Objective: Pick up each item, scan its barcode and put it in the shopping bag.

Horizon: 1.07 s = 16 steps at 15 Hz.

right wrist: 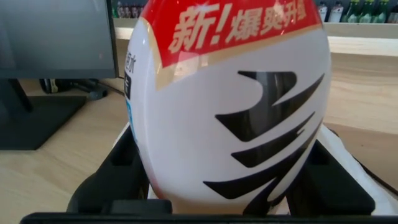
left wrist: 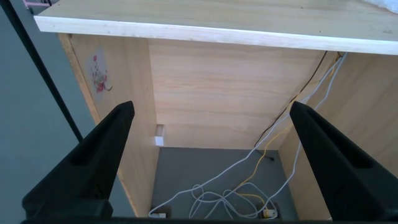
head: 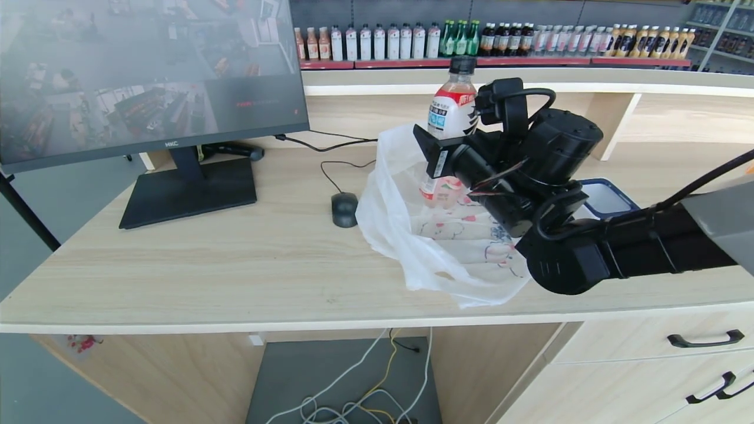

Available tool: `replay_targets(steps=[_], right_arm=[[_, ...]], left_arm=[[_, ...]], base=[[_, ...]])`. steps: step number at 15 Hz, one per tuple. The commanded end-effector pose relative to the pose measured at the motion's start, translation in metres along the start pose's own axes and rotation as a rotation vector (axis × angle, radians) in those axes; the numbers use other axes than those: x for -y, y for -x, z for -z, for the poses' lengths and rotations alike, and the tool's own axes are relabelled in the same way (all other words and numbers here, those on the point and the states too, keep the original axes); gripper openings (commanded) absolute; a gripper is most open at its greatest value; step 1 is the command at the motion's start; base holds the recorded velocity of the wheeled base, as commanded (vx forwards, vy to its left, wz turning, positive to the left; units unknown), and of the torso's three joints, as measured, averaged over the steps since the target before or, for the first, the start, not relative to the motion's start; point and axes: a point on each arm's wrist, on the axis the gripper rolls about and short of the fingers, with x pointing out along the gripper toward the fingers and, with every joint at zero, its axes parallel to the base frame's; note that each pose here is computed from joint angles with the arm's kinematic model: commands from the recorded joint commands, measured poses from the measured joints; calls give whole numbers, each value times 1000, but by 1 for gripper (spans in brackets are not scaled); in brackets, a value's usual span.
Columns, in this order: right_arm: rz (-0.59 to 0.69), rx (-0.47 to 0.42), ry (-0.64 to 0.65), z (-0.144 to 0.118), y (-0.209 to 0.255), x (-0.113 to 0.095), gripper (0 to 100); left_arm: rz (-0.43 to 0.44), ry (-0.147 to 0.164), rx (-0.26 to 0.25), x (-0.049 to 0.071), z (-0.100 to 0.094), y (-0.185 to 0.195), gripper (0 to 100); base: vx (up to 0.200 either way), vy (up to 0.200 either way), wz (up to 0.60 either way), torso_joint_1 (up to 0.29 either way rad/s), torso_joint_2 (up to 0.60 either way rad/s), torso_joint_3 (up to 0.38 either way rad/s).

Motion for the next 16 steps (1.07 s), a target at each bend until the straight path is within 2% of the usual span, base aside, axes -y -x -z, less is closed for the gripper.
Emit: replay_targets(steps=[1,5,16], right_arm=[[4,-1,0,7,-14,-1,0],[23,-6,8,12,-27,7,0],[23,-75,19,59,-36,9,0]], left_arm=[[0,0,0,0,0,0,100],[0,0,0,0,0,0,100],[0,0,1,0,0,0,100]], base=[[0,0,0,0,0,0],[0,0,0,0,0,0],[0,0,0,0,0,0]])
